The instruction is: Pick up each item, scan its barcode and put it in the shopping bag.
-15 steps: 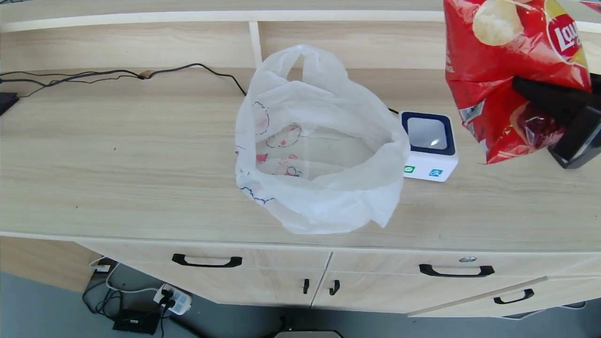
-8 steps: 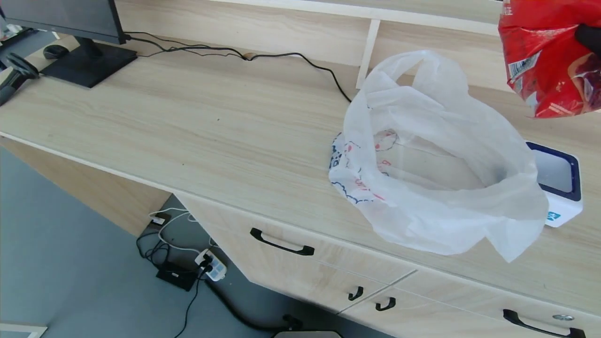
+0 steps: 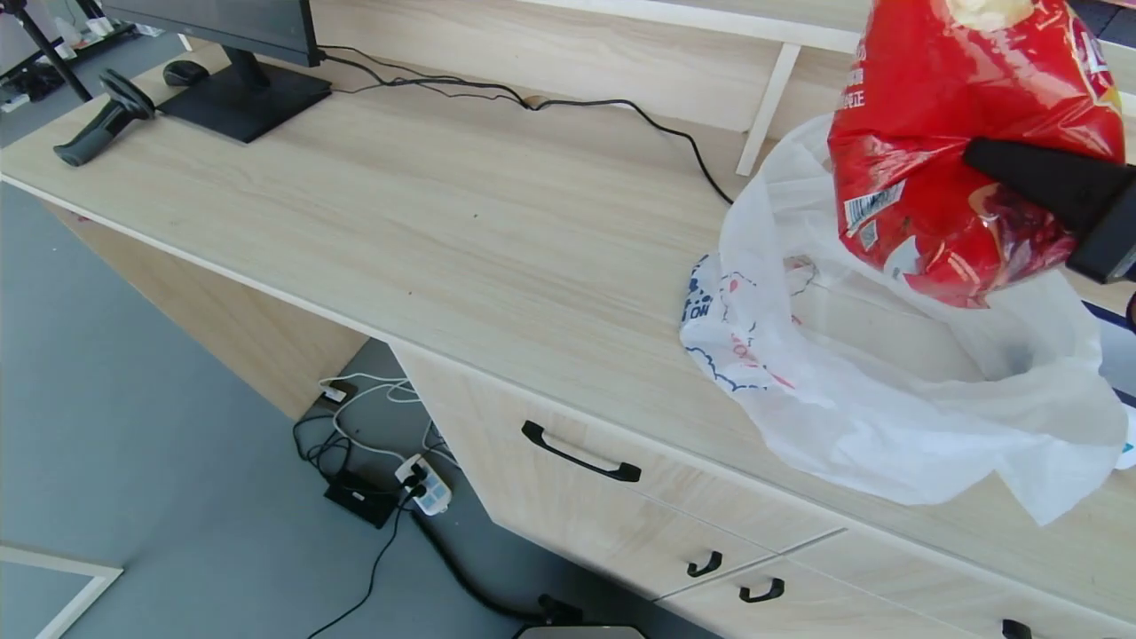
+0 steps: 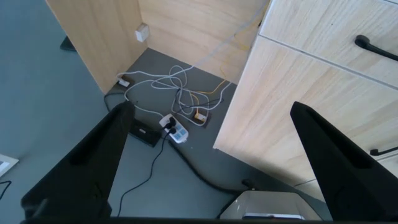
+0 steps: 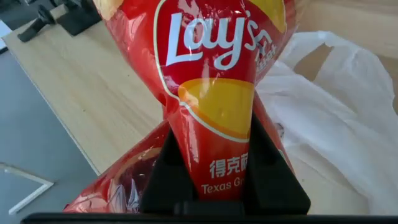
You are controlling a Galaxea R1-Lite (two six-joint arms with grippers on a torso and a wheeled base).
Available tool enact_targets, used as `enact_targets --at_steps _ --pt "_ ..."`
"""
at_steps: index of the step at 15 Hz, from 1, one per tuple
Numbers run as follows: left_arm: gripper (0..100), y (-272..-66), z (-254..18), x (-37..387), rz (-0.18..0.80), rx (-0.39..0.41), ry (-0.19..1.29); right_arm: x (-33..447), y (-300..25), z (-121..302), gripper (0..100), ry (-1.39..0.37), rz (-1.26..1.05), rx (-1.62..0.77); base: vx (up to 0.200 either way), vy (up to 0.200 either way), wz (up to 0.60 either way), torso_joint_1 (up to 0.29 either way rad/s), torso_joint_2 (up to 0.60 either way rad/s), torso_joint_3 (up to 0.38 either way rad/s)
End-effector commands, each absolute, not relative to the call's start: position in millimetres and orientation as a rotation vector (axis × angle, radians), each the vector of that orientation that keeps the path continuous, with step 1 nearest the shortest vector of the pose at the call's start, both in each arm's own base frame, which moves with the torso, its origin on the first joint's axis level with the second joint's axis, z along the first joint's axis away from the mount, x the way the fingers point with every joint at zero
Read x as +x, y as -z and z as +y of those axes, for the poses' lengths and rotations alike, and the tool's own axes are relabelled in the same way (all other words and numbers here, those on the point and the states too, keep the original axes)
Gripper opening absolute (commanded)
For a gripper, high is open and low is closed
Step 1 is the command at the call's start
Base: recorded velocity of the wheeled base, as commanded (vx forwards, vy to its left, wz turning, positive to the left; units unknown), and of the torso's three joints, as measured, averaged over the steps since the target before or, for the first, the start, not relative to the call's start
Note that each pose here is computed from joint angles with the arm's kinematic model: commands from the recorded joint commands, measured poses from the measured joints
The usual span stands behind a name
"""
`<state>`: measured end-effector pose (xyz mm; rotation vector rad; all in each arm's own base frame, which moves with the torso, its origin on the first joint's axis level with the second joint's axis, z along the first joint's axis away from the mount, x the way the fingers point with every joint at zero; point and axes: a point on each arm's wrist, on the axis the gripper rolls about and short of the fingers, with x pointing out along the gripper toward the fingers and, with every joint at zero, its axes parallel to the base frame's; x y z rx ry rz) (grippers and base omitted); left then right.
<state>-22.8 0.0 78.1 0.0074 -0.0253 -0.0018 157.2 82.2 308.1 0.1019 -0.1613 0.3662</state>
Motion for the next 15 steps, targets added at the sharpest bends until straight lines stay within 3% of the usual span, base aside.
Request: enact_targets --at_steps 1,6,15 --pt "100 -78.2 0.0 -22.7 -0.025 0.008 0.001 175.6 -293.8 81.3 0 -0.318 -0.097 0.109 0.000 0.000 0.00 0.000 0.00 0.000" --pt "100 -78.2 0.0 -22.7 -0.025 0.008 0.001 200.1 -269.5 70.7 0 -0.217 -0.011 0.078 0.000 0.000 0.00 0.000 0.00 0.000" --pt "100 -78.2 0.0 -22.7 -0.025 0.008 0.001 200.7 -243.6 67.1 0 -0.143 0.074 0.043 0.000 0.000 0.00 0.000 0.00 0.000"
